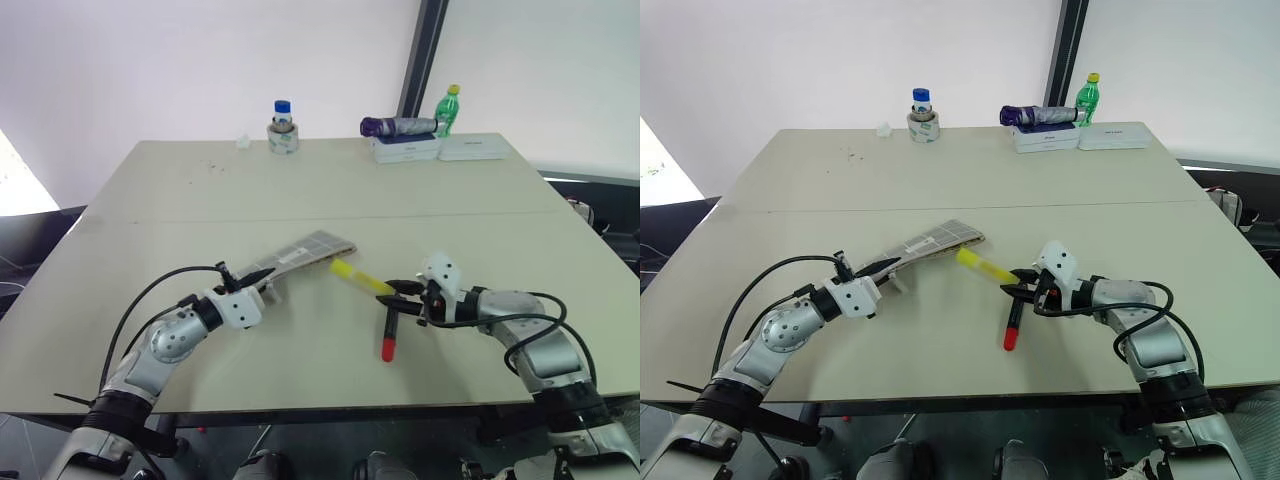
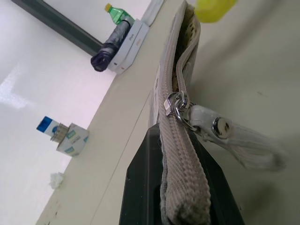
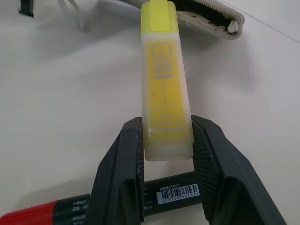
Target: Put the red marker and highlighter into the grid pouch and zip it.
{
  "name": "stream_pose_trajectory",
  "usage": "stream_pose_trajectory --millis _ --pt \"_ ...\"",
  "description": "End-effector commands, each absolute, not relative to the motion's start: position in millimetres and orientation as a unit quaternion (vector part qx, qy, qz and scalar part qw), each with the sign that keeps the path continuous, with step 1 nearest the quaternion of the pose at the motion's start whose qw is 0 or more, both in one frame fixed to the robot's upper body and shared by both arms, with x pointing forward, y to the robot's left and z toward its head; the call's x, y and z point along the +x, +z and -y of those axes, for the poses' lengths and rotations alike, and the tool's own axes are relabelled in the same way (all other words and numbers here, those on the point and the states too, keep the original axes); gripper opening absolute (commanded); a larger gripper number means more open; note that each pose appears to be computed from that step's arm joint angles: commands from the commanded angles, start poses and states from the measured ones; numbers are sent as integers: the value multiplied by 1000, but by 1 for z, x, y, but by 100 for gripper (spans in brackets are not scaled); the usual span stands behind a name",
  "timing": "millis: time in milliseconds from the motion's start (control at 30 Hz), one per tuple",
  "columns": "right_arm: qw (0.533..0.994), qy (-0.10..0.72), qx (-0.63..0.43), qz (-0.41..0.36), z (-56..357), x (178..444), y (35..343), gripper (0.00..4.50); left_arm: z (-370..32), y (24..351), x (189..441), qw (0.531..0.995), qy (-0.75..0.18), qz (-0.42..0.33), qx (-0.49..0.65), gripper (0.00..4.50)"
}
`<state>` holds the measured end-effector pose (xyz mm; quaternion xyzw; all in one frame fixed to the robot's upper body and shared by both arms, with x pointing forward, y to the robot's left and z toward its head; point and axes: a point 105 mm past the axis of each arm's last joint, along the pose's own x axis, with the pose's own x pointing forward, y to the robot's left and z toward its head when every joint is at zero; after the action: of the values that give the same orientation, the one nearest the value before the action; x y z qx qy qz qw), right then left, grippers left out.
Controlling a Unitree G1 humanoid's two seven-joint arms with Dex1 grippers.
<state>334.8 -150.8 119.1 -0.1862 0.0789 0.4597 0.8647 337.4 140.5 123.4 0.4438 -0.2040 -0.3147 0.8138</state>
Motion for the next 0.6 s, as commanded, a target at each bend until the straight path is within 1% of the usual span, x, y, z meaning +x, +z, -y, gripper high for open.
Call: stream_pose_trajectory --millis 33,167,433,600 --pt "865 455 -206 -47 146 343 134 85 -140 136 334 809 -311 230 442 0" --pt "864 463 -192 -37 140 344 142 85 -139 133 332 807 -316 228 444 0" --pt "839 511 -180 -43 137 330 147 85 -140 132 334 811 -310 222 445 0" --pt "843 508 -174 -42 138 333 149 85 -141 133 335 811 -307 223 445 0"
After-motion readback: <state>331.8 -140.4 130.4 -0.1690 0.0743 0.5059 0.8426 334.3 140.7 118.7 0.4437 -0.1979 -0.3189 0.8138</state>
